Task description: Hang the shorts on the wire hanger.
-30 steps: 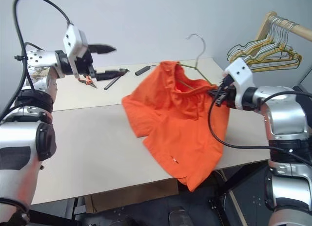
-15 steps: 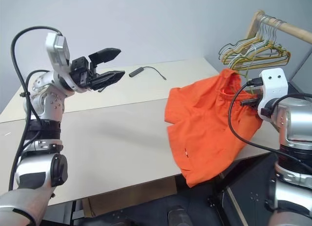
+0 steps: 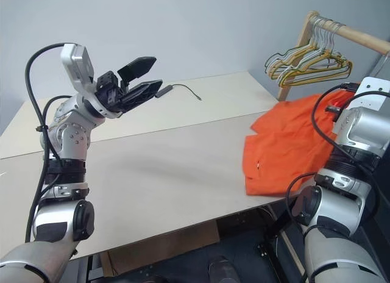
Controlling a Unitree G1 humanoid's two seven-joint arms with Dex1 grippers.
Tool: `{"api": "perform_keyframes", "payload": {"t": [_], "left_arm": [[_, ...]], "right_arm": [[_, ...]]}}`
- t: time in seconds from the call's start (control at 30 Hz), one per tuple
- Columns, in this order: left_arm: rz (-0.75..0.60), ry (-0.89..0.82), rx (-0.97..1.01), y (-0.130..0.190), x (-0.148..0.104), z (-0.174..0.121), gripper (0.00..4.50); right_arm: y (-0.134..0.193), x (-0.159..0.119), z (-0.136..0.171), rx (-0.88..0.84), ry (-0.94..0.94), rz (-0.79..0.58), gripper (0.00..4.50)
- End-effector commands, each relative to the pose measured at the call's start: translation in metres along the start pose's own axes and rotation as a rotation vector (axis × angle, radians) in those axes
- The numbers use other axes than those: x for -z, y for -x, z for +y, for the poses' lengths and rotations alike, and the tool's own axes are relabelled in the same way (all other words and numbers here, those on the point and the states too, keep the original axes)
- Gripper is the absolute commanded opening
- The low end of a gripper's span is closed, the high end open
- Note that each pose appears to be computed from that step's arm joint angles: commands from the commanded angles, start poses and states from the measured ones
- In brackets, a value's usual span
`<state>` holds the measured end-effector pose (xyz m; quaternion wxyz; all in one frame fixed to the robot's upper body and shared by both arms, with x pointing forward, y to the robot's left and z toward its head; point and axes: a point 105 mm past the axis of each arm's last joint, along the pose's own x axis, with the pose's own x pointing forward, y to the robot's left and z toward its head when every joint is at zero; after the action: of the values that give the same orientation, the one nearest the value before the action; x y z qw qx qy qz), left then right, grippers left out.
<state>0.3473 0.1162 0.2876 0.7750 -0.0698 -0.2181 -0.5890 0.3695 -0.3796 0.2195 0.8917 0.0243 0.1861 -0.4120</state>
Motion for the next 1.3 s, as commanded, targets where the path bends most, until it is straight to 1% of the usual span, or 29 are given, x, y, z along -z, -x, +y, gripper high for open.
{"api": "perform_keyframes", "payload": {"t": [0.03, 0.17, 0.23, 0.4, 0.7, 0.8, 0.83, 0.93, 1.0, 1.03, 1.1, 1.2, 1.3], "left_arm": [[-0.036, -0.049, 0.022, -0.005, -0.014, -0.007, 4.5], [-0.037, -0.049, 0.014, -0.004, -0.014, -0.009, 4.5], [-0.035, -0.048, 0.01, -0.003, -0.013, -0.009, 4.5], [-0.026, -0.045, 0.013, -0.002, -0.01, -0.012, 4.5], [-0.001, -0.045, 0.022, -0.001, -0.007, -0.014, 4.5], [-0.002, -0.044, 0.023, -0.001, -0.007, -0.014, 4.5], [-0.004, -0.044, 0.023, -0.002, -0.007, -0.014, 4.5], [-0.007, -0.042, 0.027, -0.002, -0.007, -0.015, 4.5], [-0.01, -0.042, 0.032, -0.003, -0.007, -0.016, 4.5], [-0.011, -0.041, 0.034, -0.002, -0.007, -0.016, 4.5], [-0.012, -0.041, 0.035, -0.002, -0.008, -0.016, 4.5], [-0.015, -0.04, 0.036, 0.0, -0.008, -0.016, 4.5], [-0.015, -0.04, 0.035, 0.0, -0.008, -0.016, 4.5]], "right_arm": [[0.003, -0.044, -0.024, 0.126, -0.061, -0.154, 0.02], [-0.001, -0.058, -0.032, 0.155, -0.072, -0.189, 0.02], [-0.005, -0.061, -0.039, 0.158, -0.122, -0.18, 0.02], [-0.017, -0.055, -0.048, 0.128, -0.217, -0.111, 0.02], [-0.021, -0.034, -0.03, -0.005, -0.364, 0.082, 0.02], [-0.018, -0.031, -0.024, 0.0, -0.32, 0.096, 0.02], [-0.018, -0.029, -0.023, 0.019, -0.274, 0.093, 0.02], [-0.018, -0.023, -0.021, 0.036, -0.267, 0.111, 0.02], [-0.018, -0.023, -0.024, 0.073, -0.245, 0.095, 0.77], [-0.017, -0.025, -0.025, 0.094, -0.232, 0.073, 1.0], [-0.013, -0.033, -0.028, 0.148, -0.197, 0.02, 1.76], [0.0, -0.052, -0.033, 0.253, -0.128, -0.109, 2.82], [0.016, -0.07, -0.029, 0.31, -0.06, -0.233, 3.88]]}}
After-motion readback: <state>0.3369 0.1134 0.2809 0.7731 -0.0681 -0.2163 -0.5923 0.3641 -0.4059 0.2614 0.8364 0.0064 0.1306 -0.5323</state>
